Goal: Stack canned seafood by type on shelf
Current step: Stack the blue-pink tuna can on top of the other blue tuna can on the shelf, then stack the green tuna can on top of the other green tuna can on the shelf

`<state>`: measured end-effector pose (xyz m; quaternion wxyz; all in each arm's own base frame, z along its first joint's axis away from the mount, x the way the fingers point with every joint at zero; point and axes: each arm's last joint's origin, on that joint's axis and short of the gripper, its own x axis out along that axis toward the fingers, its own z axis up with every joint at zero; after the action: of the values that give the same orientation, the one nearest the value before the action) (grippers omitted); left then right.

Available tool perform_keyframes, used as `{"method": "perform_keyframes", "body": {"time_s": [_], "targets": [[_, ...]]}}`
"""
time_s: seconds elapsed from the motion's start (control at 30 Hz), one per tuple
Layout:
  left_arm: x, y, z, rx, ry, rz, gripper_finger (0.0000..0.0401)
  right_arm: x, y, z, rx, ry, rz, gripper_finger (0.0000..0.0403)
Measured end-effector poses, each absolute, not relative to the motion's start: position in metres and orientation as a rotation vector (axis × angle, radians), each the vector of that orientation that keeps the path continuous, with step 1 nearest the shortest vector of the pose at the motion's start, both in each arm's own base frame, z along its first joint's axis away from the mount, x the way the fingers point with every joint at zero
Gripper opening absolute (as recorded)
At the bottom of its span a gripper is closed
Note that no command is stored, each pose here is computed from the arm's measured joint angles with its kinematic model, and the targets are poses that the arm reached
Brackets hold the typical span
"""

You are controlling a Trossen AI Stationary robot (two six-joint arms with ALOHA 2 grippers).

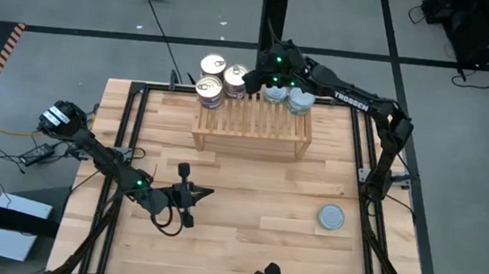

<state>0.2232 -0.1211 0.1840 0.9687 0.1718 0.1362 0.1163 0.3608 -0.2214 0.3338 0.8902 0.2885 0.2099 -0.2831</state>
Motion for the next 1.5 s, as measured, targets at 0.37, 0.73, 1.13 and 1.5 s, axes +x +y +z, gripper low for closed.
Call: {"method": "perform_keyframes", "body": {"time_s": [0.37, 0.73, 1.13, 1.5], "targets": [[0.223, -0.121, 0.184, 0.347, 0.275, 0.235, 0.0005, 0.367, -0.216, 0.337, 0.483, 0.428, -0.512, 0.0212], [0.223, -0.121, 0.184, 0.347, 0.275, 0.235, 0.0005, 0.364, -0.21, 0.334, 0.261, 0.549, -0.588, 0.003], [0.223, -0.121, 0.184, 0.345, 0.275, 0.237, 0.0005, 0.349, -0.159, 0.393, 0.037, 0.615, -0.5, 0.0013], [0.223, -0.121, 0.184, 0.335, 0.275, 0.238, 0.0005, 0.353, -0.129, 0.384, 0.053, 0.696, -0.443, 0.0008]]}}
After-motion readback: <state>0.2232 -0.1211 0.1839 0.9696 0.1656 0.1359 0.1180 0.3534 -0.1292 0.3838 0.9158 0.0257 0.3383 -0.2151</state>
